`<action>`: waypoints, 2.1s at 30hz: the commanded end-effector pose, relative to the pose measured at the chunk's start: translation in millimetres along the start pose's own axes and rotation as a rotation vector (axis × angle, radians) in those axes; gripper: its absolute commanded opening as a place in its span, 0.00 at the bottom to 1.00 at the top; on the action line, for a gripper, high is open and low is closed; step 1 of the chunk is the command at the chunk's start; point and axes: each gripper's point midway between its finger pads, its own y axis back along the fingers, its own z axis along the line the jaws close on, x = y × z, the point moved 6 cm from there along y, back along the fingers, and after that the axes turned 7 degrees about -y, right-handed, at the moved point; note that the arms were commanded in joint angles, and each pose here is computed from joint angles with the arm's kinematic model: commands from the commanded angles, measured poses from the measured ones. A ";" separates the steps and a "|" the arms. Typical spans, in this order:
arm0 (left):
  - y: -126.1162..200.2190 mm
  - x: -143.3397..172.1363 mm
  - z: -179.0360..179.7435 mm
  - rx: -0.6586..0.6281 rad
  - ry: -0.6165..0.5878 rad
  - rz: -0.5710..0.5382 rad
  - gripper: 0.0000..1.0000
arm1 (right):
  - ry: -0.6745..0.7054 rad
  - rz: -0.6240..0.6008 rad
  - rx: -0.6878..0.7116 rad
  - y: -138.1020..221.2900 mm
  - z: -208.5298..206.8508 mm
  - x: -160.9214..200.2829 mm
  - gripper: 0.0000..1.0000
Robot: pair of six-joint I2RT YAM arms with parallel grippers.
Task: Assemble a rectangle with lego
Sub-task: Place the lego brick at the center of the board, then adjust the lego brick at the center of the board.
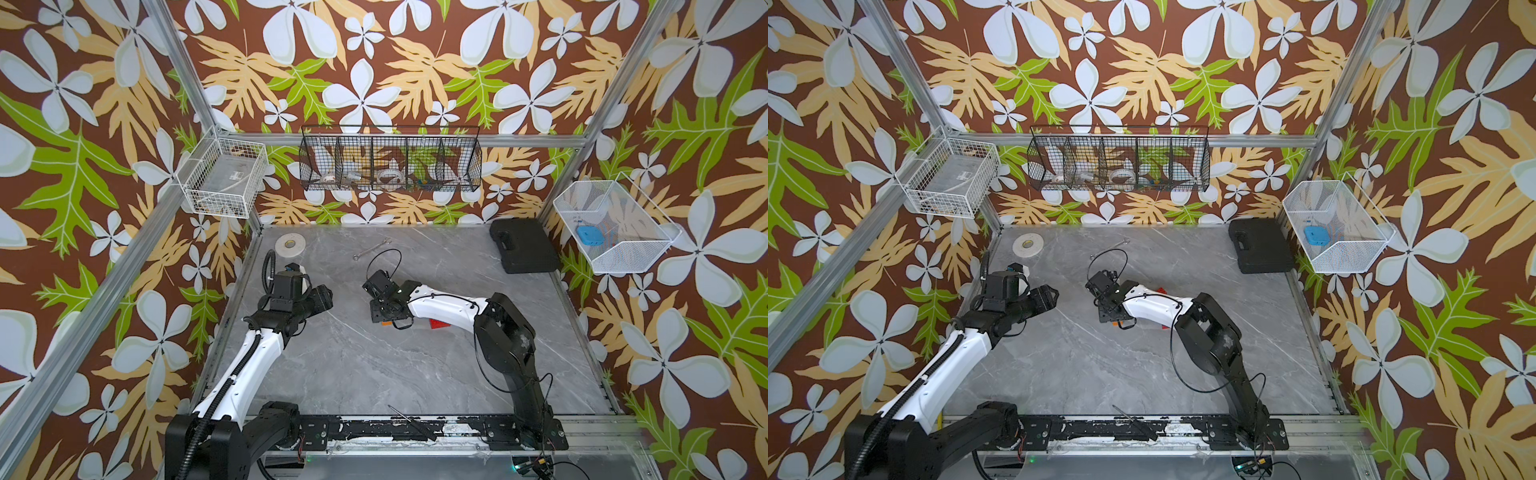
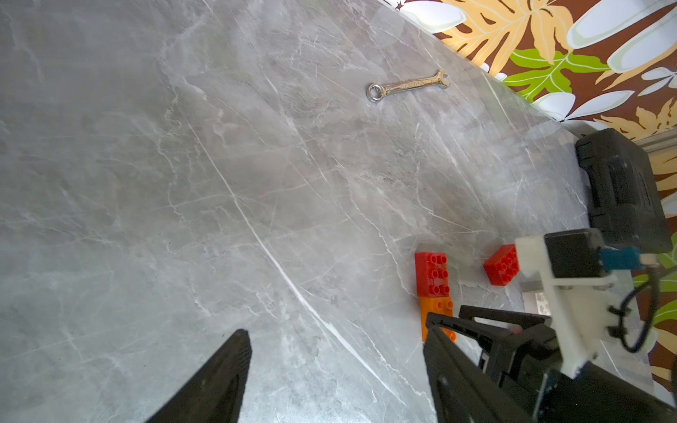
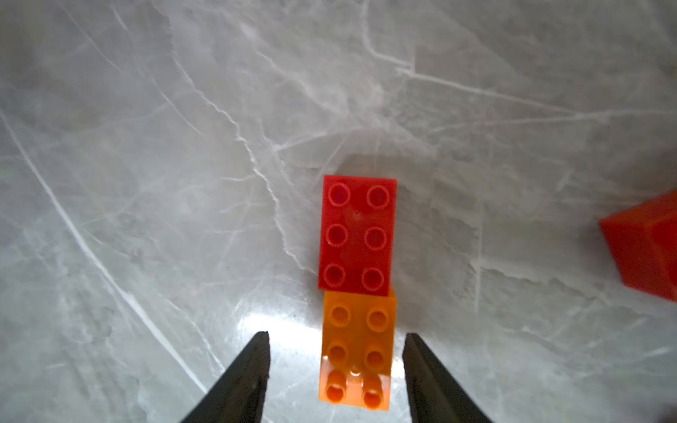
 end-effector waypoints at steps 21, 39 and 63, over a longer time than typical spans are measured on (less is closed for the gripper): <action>-9.4 3.7 6.3 -0.044 -0.001 0.037 0.74 | 0.049 0.033 -0.054 11.5 -12.2 -6.5 0.57; -8.4 4.3 5.1 -0.033 -0.004 0.039 0.75 | 0.078 0.079 0.019 -18.5 -12.5 17.4 0.47; -9.9 5.2 4.7 -0.028 -0.003 0.047 0.75 | 0.103 0.080 0.009 -21.5 -7.2 16.4 0.47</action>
